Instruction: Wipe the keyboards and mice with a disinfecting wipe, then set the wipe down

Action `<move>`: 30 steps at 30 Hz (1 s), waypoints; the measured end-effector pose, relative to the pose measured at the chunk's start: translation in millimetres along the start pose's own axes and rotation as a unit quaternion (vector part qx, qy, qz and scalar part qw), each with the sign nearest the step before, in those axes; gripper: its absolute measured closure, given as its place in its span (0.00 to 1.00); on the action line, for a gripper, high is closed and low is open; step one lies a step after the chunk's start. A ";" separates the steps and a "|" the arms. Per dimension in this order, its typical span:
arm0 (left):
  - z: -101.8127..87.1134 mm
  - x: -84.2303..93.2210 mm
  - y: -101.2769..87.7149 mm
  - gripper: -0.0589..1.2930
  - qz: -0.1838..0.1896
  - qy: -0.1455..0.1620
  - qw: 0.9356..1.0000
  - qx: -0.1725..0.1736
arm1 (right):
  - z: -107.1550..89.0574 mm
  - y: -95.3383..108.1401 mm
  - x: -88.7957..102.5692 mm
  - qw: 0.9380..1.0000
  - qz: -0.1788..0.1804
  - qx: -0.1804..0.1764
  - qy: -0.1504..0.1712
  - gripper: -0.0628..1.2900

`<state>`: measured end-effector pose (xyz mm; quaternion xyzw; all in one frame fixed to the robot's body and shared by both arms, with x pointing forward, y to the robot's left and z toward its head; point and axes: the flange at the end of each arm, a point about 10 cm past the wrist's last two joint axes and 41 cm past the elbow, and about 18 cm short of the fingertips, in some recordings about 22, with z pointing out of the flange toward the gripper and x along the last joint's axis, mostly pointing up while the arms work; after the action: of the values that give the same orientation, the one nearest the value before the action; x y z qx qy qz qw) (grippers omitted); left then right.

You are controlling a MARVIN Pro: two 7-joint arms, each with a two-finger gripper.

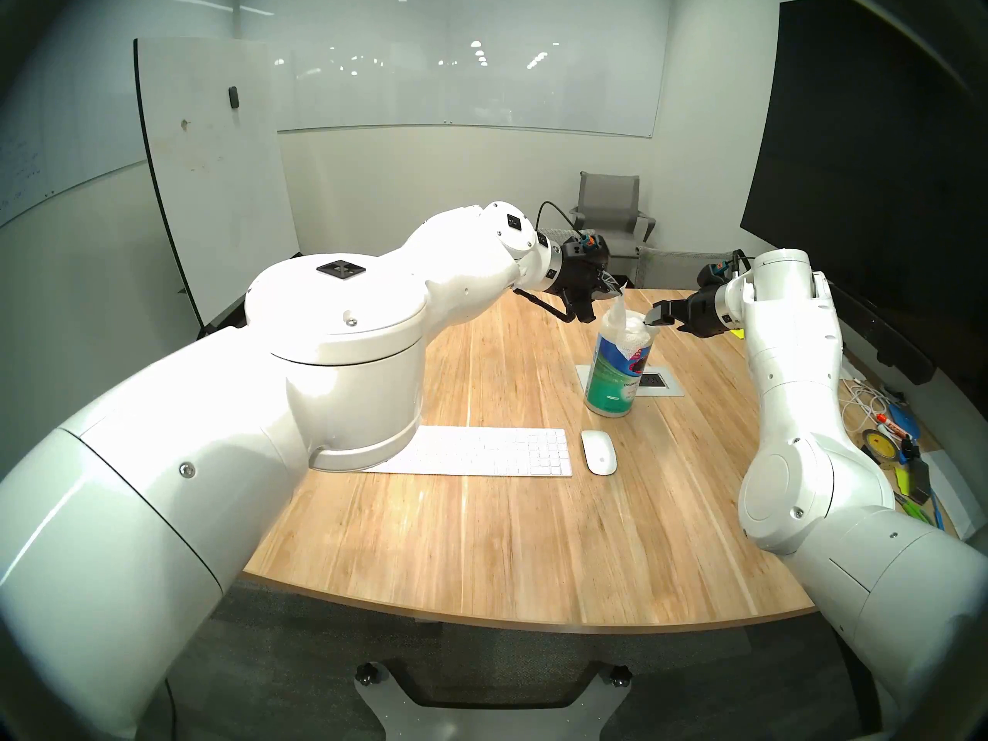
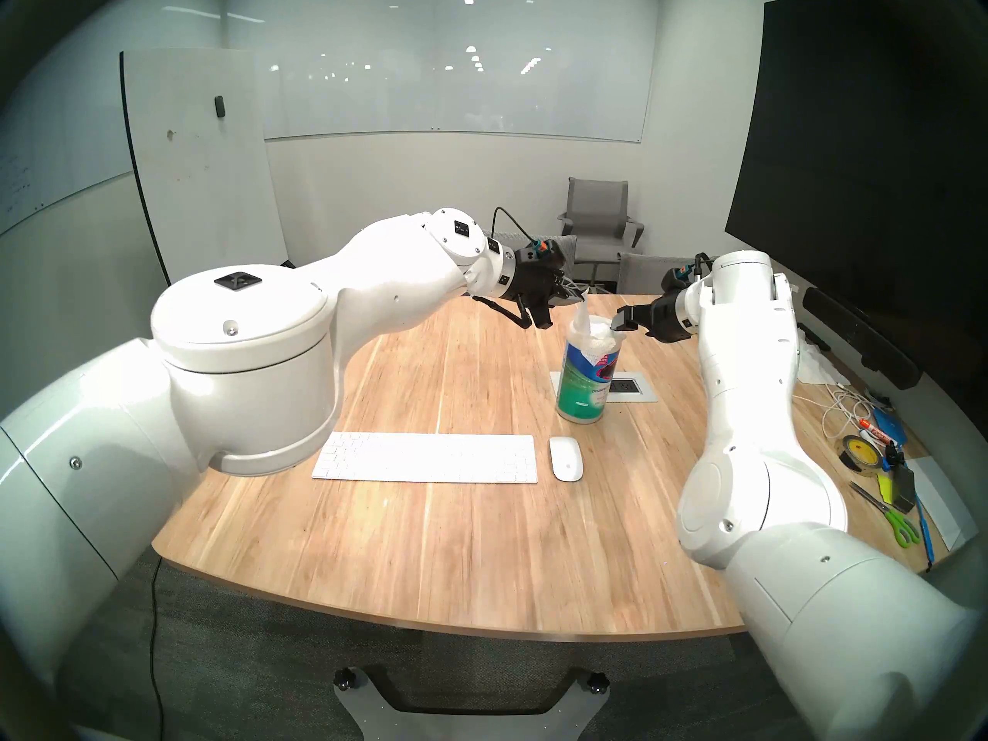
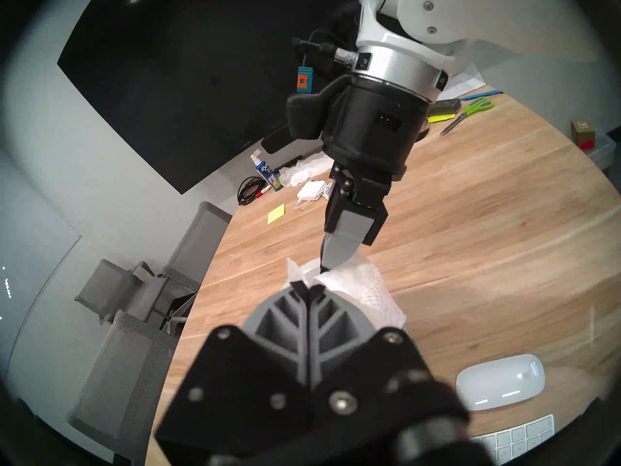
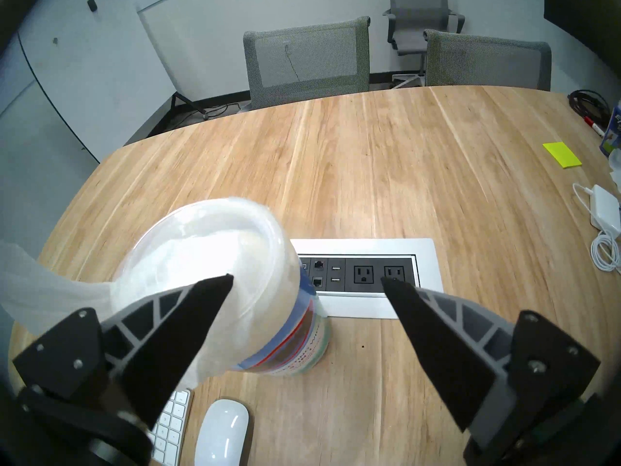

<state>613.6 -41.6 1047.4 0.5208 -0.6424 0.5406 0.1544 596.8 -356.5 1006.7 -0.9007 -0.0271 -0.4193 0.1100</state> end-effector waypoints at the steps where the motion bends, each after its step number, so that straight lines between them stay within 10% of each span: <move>1: -0.3 0.1 0.1 0.97 -0.003 0.002 1.000 -0.001 | 0.0 0.0 0.0 1.000 0.000 0.000 0.000 0.05; 30: -23.8 -3.9 -0.5 0.97 -0.102 0.083 0.990 -0.050 | -0.8 0.2 0.9 1.000 -0.006 -0.002 -0.002 0.05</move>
<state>606.9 -19.1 1053.4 0.5286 -0.5975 0.5303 0.2871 596.8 -356.9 1007.8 -0.9016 -0.0324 -0.4182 0.1058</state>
